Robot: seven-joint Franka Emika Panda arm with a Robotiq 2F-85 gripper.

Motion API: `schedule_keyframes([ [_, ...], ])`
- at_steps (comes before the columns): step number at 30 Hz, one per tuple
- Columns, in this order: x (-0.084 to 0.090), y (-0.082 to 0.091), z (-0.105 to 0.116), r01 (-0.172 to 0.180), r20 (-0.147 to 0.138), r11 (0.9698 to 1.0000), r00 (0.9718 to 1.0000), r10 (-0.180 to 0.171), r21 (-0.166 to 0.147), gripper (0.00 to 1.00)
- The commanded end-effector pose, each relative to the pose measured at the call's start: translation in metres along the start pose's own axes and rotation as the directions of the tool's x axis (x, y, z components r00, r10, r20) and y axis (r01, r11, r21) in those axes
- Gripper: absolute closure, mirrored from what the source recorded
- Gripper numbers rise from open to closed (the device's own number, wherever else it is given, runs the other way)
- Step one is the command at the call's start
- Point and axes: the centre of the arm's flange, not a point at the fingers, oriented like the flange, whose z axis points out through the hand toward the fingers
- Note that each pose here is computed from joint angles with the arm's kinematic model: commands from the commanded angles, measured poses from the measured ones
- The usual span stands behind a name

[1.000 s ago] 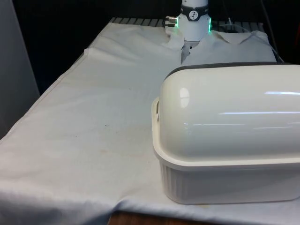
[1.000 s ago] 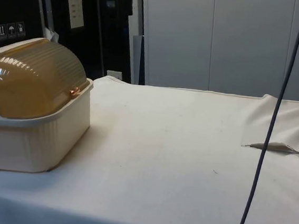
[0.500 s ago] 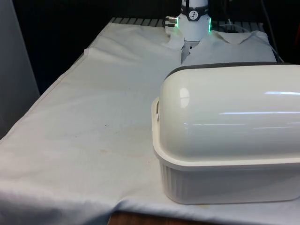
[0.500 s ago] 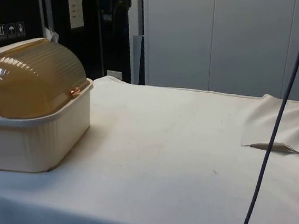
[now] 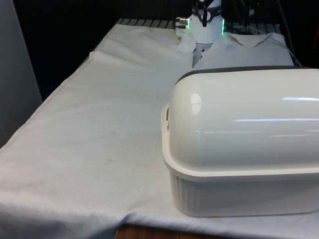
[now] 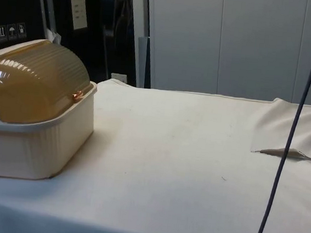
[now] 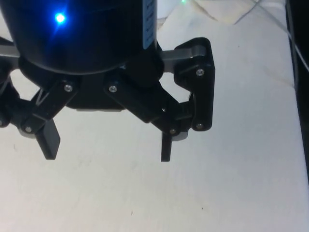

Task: Open the lid, then close it.

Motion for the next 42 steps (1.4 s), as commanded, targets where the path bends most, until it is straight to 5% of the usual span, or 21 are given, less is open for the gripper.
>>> schedule_keyframes([
  [1,0.000,-0.004,0.003,0.005,-0.018,0.9999,0.9998,-0.005,-0.010,0.00],
  [17,0.005,-0.035,0.033,0.027,-0.064,0.9994,0.9976,-0.029,-0.020,0.00],
  [35,0.013,-0.039,0.069,0.031,-0.089,0.9995,0.9955,-0.032,-0.010,0.00],
  [42,0.014,-0.042,0.088,0.028,-0.127,0.9996,0.9915,-0.029,-0.002,0.00],
])
